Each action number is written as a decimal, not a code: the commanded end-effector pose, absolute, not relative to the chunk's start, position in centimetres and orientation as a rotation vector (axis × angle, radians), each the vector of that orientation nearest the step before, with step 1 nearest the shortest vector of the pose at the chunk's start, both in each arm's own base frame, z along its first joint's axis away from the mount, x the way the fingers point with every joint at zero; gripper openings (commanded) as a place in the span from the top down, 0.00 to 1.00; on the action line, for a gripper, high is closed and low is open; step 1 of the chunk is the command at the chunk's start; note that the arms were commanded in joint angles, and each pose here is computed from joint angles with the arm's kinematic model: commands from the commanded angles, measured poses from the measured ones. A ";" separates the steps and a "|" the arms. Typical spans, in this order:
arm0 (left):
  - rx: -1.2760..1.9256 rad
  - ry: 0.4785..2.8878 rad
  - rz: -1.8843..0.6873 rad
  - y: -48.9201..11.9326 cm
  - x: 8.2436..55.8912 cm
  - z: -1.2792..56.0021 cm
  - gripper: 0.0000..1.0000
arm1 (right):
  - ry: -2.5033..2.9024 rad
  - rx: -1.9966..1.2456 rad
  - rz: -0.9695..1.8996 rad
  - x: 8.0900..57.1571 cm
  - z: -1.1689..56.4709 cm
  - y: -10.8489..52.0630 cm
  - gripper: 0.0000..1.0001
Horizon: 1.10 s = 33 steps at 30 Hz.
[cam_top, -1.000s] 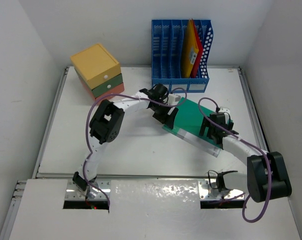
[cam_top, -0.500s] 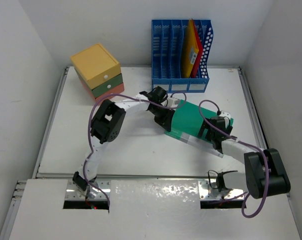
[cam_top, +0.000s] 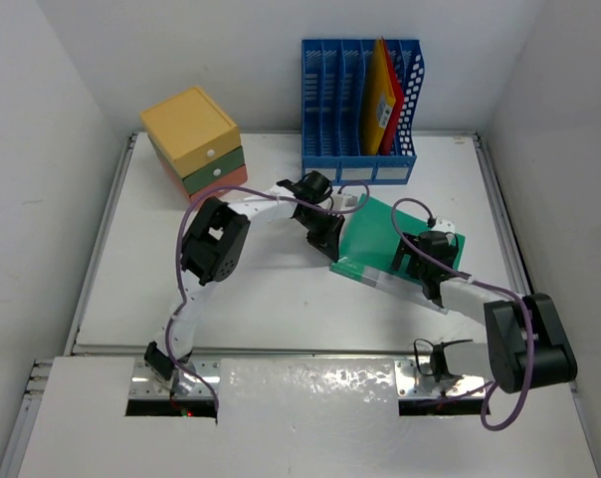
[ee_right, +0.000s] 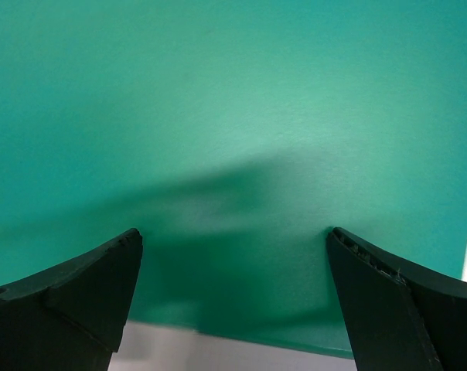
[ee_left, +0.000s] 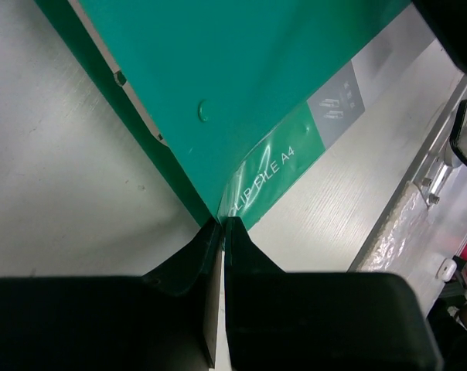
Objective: Organize the desk
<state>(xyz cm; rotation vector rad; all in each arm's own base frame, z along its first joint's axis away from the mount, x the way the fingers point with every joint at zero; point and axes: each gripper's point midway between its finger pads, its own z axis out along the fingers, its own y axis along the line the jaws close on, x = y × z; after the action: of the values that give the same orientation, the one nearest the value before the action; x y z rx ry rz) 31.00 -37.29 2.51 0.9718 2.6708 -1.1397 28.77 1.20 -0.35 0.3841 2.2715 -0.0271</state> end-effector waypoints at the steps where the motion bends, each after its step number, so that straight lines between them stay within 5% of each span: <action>1: 0.990 2.492 -1.141 -38.0 33.0 6.9 1.00 | 2.239 0.241 0.107 29.4 1.5 3.4 0.01; 11: 0.958 2.413 -1.075 -36.9 35.5 9.9 1.00 | 1.938 -0.112 0.195 29.4 8.8 6.5 0.02; 19: 0.910 2.360 -1.011 -34.8 38.2 12.3 1.00 | 1.858 -0.646 0.120 27.6 9.2 12.9 0.07; 33: 0.934 2.339 -1.010 -34.0 38.4 13.8 1.00 | 1.603 -1.054 -0.596 28.9 8.1 14.8 0.06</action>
<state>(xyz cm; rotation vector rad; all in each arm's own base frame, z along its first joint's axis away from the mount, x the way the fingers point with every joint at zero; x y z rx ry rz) 37.11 -33.62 7.89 0.8890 2.5181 -1.0144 26.18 15.44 4.10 -1.1503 1.6996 -0.3690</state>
